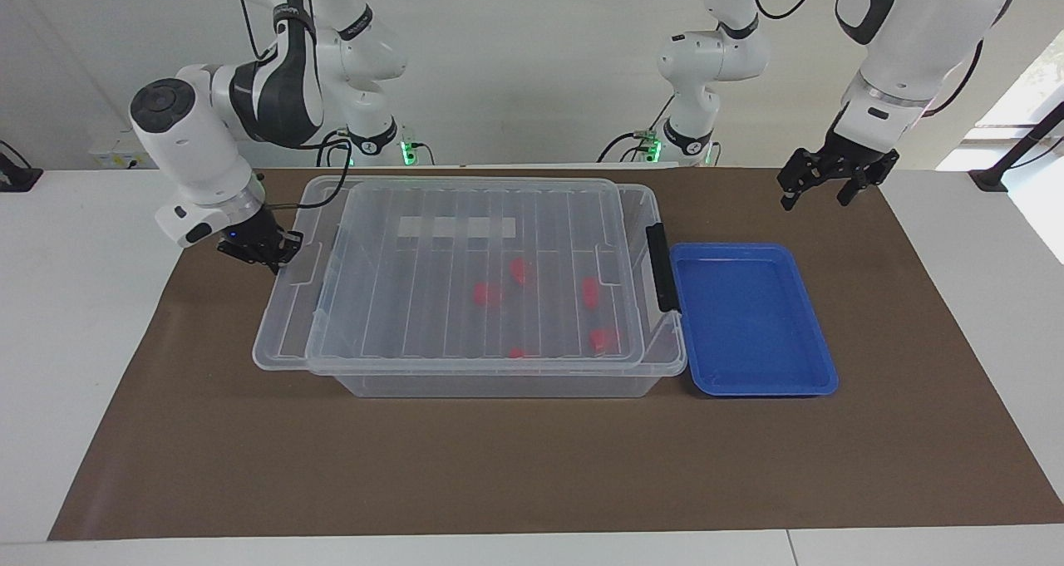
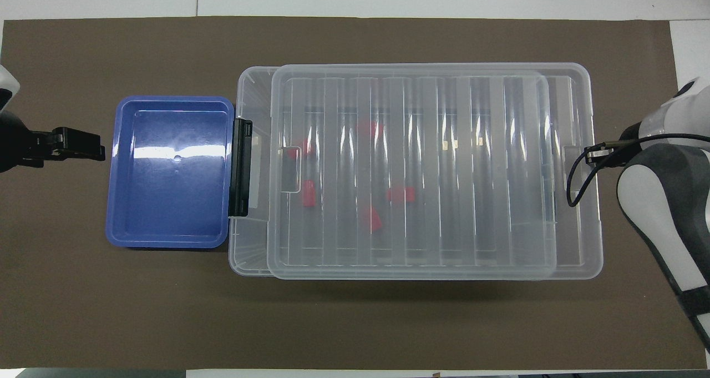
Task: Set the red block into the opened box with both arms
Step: 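Slide the clear lid back over the box with the right gripper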
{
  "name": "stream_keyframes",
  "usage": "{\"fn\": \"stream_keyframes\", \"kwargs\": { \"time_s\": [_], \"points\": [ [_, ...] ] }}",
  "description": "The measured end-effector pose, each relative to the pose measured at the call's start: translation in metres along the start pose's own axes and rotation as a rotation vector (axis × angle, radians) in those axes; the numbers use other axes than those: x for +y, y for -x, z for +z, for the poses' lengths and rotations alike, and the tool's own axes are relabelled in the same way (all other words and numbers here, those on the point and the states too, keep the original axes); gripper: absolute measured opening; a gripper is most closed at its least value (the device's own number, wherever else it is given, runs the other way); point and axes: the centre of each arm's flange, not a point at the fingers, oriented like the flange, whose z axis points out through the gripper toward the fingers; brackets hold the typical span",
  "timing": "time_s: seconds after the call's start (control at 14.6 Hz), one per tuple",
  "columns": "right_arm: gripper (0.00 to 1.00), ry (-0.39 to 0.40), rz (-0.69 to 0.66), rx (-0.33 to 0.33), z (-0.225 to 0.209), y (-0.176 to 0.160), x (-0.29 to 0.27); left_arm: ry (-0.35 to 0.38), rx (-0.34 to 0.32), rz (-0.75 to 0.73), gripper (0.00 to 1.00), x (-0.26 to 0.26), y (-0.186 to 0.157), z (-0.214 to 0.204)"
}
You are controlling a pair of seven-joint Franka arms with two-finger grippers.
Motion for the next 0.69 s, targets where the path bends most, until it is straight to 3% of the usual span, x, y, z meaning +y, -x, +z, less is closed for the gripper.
{"fn": "stream_keyframes", "kwargs": {
  "time_s": [0.69],
  "points": [
    [0.01, 0.004, 0.033, 0.015, -0.003, -0.001, -0.028, 0.0, 0.0, 0.0, 1.0, 0.0, 0.0, 0.0]
  ]
}}
